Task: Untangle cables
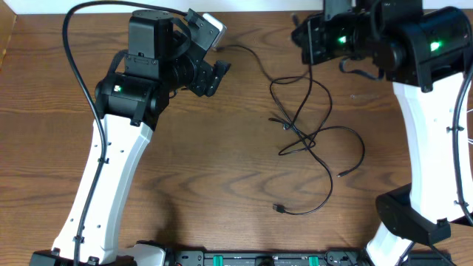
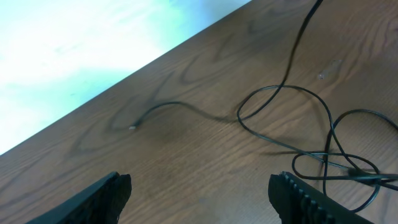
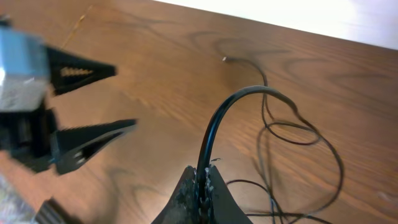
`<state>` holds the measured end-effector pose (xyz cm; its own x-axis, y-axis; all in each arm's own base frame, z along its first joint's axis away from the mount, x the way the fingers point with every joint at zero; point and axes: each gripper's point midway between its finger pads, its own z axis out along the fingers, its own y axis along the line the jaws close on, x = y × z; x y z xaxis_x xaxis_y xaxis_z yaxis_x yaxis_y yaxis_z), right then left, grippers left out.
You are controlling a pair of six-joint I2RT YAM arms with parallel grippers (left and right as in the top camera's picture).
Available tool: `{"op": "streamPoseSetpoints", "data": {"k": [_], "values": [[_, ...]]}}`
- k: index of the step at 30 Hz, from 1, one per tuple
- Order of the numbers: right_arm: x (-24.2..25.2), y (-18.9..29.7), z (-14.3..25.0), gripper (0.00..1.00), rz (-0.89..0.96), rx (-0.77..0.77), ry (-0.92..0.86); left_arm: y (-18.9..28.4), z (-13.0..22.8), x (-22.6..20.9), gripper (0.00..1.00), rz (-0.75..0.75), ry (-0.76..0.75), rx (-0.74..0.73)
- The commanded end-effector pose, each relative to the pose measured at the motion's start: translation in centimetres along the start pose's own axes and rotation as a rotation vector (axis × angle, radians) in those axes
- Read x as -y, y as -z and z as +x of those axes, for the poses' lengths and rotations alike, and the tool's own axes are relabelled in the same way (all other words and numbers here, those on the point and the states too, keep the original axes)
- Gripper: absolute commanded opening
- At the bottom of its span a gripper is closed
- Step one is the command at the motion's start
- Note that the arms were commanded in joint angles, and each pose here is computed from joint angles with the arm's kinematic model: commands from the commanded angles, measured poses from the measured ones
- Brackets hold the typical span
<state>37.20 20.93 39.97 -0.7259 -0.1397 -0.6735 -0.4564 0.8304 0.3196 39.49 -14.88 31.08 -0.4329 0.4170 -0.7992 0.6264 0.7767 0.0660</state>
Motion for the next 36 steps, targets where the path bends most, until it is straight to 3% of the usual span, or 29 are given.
{"op": "streamPoseSetpoints", "data": {"k": [1, 8, 16, 22, 27, 36], "values": [[-1.7, 1.0, 0.2, 0.01, -0.058, 0.007, 0.048, 0.2, -0.2, 0.1, 0.76, 0.011, -0.005, 0.010], [-3.3, 1.2, 2.3, 0.01, -0.147, -0.083, 0.023, 0.2, -0.2, 0.1, 0.76, 0.011, -0.005, 0.010], [-2.7, 0.7, 6.2, 0.01, -0.052, -0.235, -0.020, 0.2, -0.2, 0.1, 0.76, 0.011, -0.006, 0.011], [-4.8, 0.5, 7.0, 0.01, -0.081, -0.258, 0.022, 0.2, -0.2, 0.1, 0.76, 0.011, -0.005, 0.010], [-4.1, 0.2, 5.6, 0.01, -0.048, -0.198, 0.029, 0.2, -0.3, 0.1, 0.76, 0.010, -0.007, 0.013], [4.7, 1.4, 0.2, 0.01, 0.230, 0.014, -0.047, 0.2, -0.3, 0.1, 0.76, 0.010, -0.007, 0.013]]}}
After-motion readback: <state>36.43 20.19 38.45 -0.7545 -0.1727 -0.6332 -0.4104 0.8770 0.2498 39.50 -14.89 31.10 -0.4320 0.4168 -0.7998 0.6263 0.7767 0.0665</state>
